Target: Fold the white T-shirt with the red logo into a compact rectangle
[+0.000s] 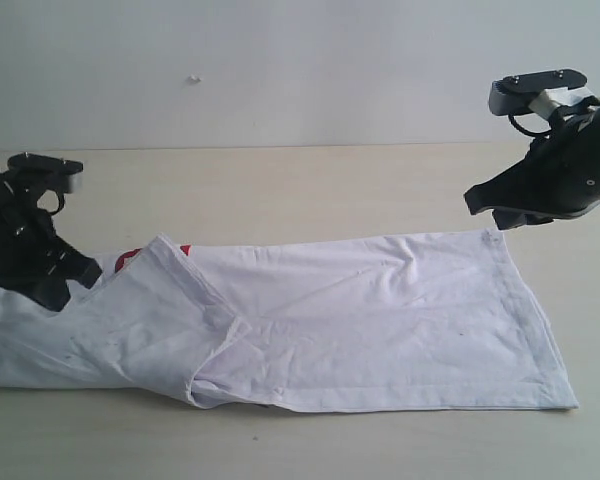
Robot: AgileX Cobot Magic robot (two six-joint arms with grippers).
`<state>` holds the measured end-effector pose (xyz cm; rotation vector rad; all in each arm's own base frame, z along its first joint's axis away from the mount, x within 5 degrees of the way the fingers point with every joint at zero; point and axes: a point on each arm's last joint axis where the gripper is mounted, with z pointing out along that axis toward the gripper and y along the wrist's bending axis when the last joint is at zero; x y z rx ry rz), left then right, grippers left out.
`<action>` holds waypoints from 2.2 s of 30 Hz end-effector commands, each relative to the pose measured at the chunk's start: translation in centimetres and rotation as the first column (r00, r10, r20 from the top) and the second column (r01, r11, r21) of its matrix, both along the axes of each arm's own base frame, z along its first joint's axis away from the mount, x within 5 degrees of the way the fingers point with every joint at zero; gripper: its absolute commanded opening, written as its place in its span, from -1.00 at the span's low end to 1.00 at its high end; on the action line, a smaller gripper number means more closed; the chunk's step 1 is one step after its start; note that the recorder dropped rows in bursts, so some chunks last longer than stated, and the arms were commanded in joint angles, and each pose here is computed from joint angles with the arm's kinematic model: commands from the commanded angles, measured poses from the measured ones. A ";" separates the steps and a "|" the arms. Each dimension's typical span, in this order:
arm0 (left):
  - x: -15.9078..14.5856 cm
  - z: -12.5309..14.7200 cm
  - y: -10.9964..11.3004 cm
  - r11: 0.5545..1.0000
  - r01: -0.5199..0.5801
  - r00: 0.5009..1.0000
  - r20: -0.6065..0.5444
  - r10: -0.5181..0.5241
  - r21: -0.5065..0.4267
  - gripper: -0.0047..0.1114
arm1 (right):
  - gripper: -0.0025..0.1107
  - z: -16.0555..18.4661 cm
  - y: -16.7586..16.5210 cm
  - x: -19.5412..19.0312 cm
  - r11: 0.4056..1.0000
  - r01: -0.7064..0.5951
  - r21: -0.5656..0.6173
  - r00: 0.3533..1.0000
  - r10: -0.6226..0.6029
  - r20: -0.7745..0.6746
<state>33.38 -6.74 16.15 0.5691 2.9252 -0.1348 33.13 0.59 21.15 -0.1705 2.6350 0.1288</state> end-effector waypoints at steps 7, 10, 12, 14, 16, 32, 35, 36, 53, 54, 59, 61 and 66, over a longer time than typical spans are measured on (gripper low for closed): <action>-3.8 -2.6 0.7 0.999 0.020 0.978 -0.208 -0.014 0.025 -0.92 | -0.80 0.2 -0.1 0.1 1.000 -0.007 0.001 1.000 0.007 0.002; -4.9 -2.6 0.7 0.999 0.039 0.959 -0.280 -0.029 0.029 -0.92 | -0.80 0.2 -0.1 0.1 1.000 -0.003 0.005 1.000 0.003 0.009; -5.5 -2.4 0.7 0.998 0.048 0.954 -0.299 -0.036 0.031 -0.92 | -0.80 0.2 -0.1 0.1 1.000 0.002 0.013 1.000 -0.002 0.010; -5.8 -1.9 0.8 0.999 0.038 0.963 -0.268 -0.028 0.035 -0.92 | -0.80 0.2 0.1 0.1 0.999 0.011 0.037 1.000 -0.011 0.005; -5.9 -1.7 0.9 0.999 0.038 0.967 -0.255 -0.028 0.037 -0.92 | -0.80 0.2 0.3 0.0 0.999 -0.004 0.050 1.000 0.004 -0.002; -4.0 -3.7 1.4 0.992 -0.120 0.983 -0.134 0.125 0.044 -0.92 | -0.80 0.3 0.4 0.1 0.998 -0.007 0.064 1.000 0.007 0.004; -4.2 -4.3 1.4 0.992 -0.115 0.977 -0.174 0.123 0.055 -0.92 | -0.80 0.3 0.4 0.1 0.998 -0.007 0.064 1.000 0.007 0.004; -4.2 -4.2 1.4 0.992 -0.115 0.977 -0.175 0.123 0.055 -0.92 | -0.80 0.3 0.4 0.1 0.998 -0.007 0.064 1.000 0.007 0.004; -3.6 -0.5 9.0 0.884 -0.463 0.885 -0.022 0.465 0.060 -0.37 | -0.80 0.3 0.4 0.1 0.998 -0.005 0.067 1.000 0.005 0.004; -3.4 -0.3 9.8 0.871 -0.489 0.872 -0.013 0.490 0.053 -0.22 | -0.80 0.3 0.4 0.1 0.998 -0.005 0.067 1.000 0.005 0.004; -1.7 1.1 12.5 0.821 -0.569 0.821 0.026 0.571 -0.050 0.14 | -0.80 0.3 0.4 0.2 0.998 0.002 0.070 1.000 -0.003 0.018; -0.8 1.1 12.8 0.816 -0.563 0.823 0.006 0.568 -0.130 0.14 | -0.80 0.4 0.4 0.2 0.998 -0.004 0.065 1.000 0.002 0.023; 0.9 -1.2 13.4 0.796 -0.548 0.833 -0.087 0.546 -0.256 0.14 | -0.80 0.3 0.4 0.2 0.998 -0.014 0.062 1.000 0.012 0.019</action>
